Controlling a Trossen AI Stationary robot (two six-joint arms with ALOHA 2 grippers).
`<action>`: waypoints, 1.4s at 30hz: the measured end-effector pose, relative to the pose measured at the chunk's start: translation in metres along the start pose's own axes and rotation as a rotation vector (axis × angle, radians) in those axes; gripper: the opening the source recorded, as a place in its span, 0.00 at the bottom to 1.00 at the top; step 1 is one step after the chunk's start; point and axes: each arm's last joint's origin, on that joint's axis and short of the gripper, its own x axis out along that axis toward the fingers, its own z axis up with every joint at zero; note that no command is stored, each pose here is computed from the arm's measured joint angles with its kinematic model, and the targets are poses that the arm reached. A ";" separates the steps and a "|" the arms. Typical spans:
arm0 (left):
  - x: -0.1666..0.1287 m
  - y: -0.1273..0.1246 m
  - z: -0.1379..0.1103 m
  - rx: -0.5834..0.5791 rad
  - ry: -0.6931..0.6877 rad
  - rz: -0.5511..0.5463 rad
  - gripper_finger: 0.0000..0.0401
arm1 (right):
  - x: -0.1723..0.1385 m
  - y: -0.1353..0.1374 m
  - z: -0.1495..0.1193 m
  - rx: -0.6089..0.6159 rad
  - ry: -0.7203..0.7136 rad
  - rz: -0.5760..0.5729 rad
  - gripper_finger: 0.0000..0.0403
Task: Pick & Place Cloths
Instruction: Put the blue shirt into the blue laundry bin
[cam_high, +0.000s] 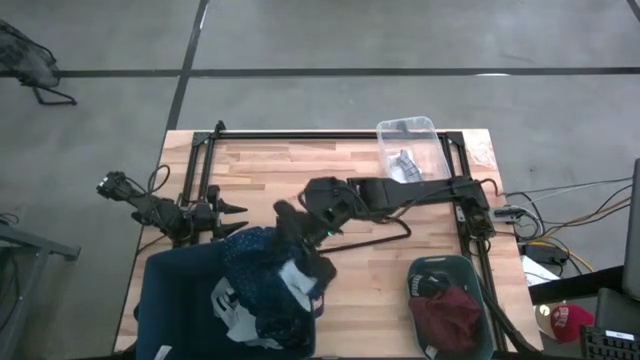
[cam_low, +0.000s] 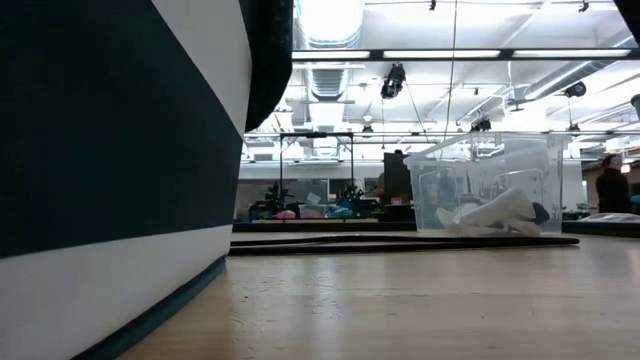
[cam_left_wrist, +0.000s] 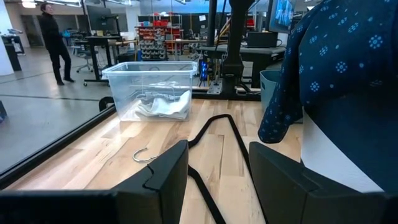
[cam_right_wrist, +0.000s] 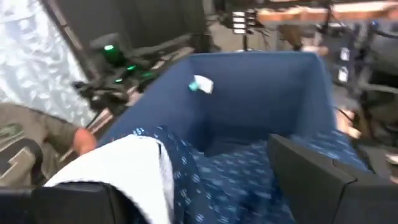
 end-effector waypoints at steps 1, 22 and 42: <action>0.000 0.000 0.000 0.000 0.000 0.000 0.44 | 0.002 -0.003 -0.002 0.017 0.006 -0.010 0.73; 0.000 0.000 0.000 0.000 0.000 -0.003 0.44 | -0.012 0.003 -0.059 0.197 0.577 -0.051 0.53; 0.000 0.000 0.000 0.000 0.000 0.000 0.44 | -0.056 0.028 -0.012 -0.028 0.458 -0.003 0.50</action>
